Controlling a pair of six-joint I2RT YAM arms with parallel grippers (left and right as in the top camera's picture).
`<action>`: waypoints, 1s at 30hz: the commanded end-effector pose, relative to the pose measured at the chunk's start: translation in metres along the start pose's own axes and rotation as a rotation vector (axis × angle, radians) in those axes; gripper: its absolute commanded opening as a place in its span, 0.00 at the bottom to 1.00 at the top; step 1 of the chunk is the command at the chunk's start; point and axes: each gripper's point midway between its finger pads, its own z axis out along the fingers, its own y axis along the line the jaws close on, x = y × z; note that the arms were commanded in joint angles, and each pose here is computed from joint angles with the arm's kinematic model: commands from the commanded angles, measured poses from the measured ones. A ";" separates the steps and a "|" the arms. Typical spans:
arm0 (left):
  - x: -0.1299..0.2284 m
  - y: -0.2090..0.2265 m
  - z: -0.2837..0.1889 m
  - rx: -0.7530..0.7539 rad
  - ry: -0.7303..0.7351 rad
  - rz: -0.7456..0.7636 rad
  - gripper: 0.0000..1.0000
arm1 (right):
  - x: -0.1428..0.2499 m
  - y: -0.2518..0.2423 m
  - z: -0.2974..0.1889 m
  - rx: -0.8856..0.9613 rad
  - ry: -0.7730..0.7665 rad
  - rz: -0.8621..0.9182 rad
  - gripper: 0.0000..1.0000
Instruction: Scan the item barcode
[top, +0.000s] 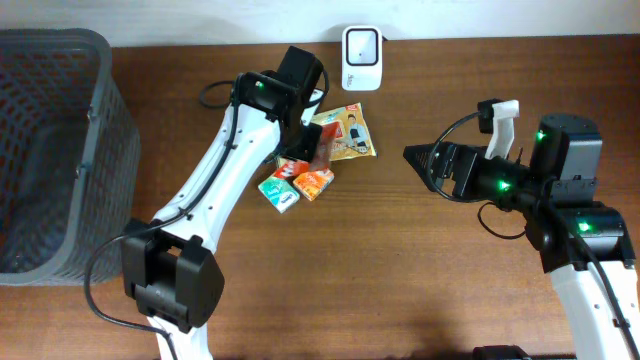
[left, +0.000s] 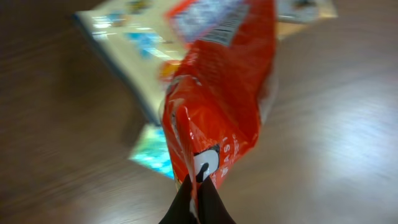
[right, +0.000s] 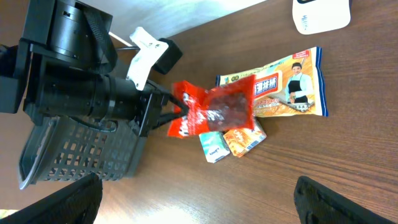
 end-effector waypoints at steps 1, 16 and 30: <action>-0.006 0.043 -0.023 -0.247 -0.064 -0.087 0.00 | -0.002 -0.001 -0.001 0.008 -0.008 0.002 0.98; -0.013 0.040 -0.024 -0.267 -0.111 -0.164 0.00 | -0.002 -0.001 -0.001 0.009 -0.006 0.000 0.98; 0.002 -0.067 0.046 -0.225 -0.013 0.049 0.00 | 0.000 -0.001 -0.002 0.007 0.001 0.006 0.98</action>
